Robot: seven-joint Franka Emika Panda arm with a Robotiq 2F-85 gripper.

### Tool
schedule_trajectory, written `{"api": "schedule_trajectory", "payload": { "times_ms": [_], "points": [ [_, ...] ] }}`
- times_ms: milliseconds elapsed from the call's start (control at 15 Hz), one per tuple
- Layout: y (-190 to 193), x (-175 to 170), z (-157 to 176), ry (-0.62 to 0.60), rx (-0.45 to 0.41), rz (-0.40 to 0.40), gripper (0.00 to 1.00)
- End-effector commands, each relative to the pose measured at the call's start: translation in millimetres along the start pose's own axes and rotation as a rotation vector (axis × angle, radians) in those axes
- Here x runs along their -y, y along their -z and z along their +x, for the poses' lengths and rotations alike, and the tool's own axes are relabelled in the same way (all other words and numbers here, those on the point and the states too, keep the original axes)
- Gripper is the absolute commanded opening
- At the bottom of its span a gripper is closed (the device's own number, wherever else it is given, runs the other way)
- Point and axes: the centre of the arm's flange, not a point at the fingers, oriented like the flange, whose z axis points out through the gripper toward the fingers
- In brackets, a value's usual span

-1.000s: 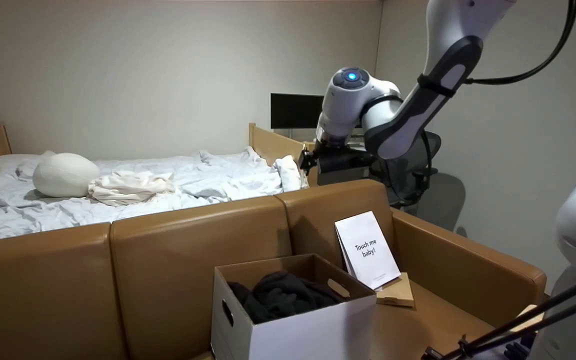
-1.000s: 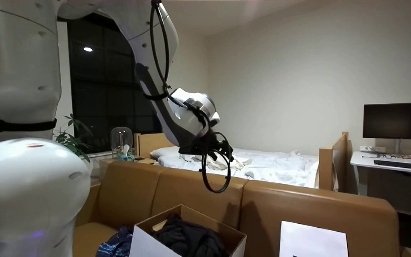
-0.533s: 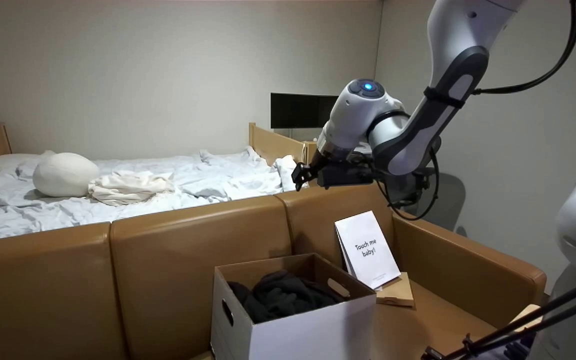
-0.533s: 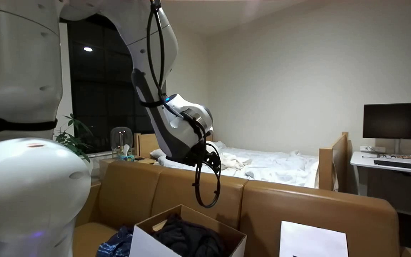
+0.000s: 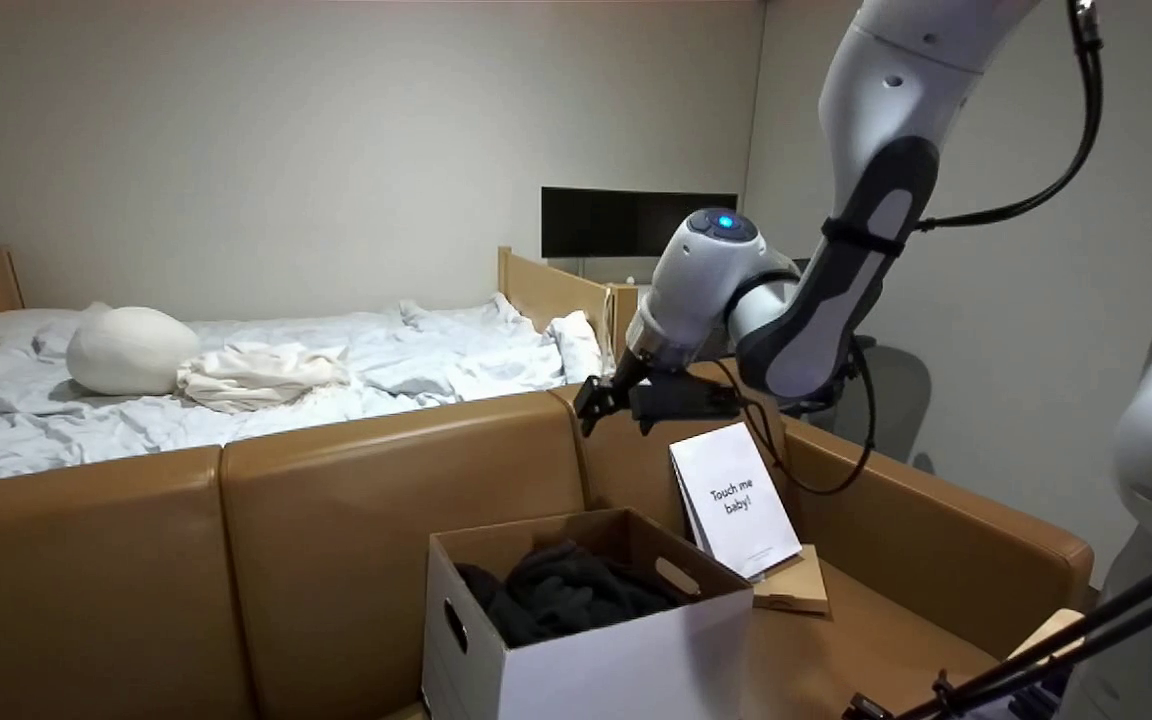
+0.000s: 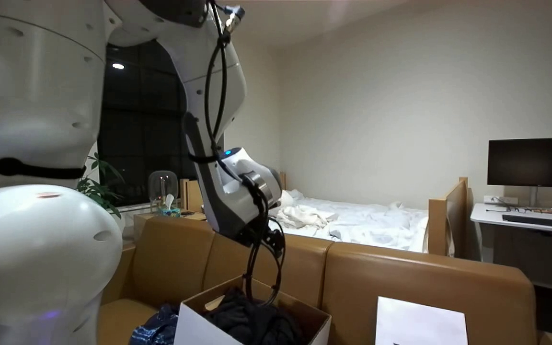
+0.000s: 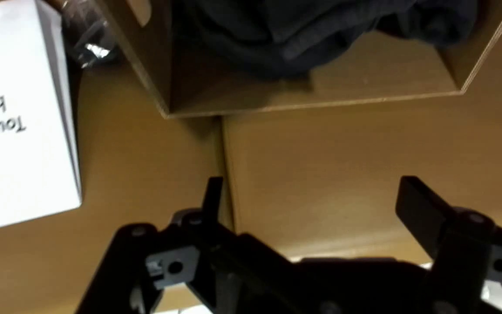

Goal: Pick up the cloth and two books from the box and put them on the sofa

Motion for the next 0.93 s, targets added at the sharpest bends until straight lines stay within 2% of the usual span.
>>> {"api": "schedule_trajectory", "payload": {
  "times_ms": [0,333,467,533,733,867],
  "points": [
    [-44.9,8.5,-12.3,-0.006,0.146,0.135,1.0],
    [-86.9,51.7,-42.1,-0.033,0.216,0.393,1.0],
    [-100.1,72.2,-43.0,-0.017,0.198,0.441,1.0],
    [-105.6,82.5,-37.6,-0.008,0.184,0.457,1.0],
    [-133.5,85.0,-27.4,0.045,0.162,0.408,1.0],
    [-150.4,75.9,-34.2,0.082,0.209,0.354,1.0]
  ]
}}
